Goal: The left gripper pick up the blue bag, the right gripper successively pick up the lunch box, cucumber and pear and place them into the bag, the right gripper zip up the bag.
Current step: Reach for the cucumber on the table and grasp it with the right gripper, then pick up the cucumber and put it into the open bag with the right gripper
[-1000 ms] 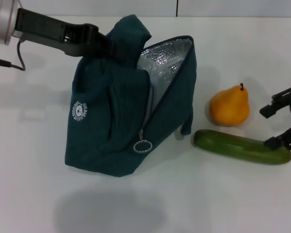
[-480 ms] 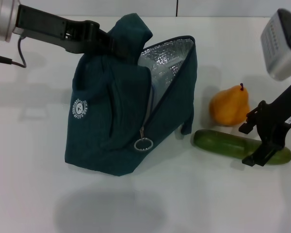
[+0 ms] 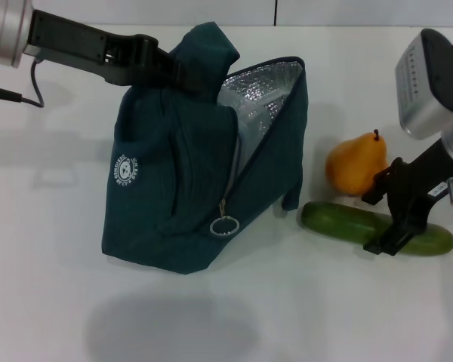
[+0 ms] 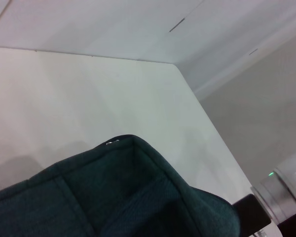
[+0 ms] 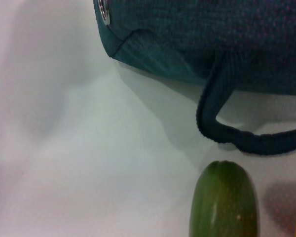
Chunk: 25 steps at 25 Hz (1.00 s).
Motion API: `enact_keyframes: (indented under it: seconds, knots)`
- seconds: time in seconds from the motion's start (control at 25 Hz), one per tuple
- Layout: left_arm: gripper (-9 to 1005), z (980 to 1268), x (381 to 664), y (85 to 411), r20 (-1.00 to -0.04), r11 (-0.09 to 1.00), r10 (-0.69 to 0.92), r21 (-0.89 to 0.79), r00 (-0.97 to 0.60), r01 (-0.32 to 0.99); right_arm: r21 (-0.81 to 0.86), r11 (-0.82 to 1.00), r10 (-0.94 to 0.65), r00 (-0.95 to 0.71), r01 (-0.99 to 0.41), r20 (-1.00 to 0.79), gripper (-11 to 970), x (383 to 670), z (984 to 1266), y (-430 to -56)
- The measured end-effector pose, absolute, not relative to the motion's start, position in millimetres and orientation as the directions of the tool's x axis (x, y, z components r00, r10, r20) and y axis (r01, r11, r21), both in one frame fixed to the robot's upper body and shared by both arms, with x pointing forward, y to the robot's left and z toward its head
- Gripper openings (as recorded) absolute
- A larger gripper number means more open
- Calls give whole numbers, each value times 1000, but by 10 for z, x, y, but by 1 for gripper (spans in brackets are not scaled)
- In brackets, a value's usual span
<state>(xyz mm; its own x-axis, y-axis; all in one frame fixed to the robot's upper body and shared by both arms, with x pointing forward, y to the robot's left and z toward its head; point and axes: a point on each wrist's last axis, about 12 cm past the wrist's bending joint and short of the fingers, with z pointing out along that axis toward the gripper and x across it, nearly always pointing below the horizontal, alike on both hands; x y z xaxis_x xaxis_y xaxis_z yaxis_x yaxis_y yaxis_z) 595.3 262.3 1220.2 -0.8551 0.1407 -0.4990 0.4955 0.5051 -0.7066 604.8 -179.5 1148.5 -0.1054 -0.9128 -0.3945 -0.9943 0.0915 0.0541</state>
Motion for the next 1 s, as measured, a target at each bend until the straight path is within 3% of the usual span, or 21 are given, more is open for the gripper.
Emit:
enact_keyframes:
  seconds: [0.48, 0.88, 1.0]
  knots:
    - [42, 12205, 5955, 2628, -502, 507, 146, -702, -852, 500, 40, 103, -904, -110, -994, -414, 867, 6032, 11371, -1762]
    - [42, 12194, 5950, 2630, -500, 507, 145, -703, -854, 498, 54, 89, -906, -104, -995, -411, 580, 6008, 11394, -1760]
    - [42, 12191, 5950, 2633, -499, 508, 145, -704, -854, 497, 77, 75, -904, -100, -994, -415, 584, 5978, 11421, -1758]
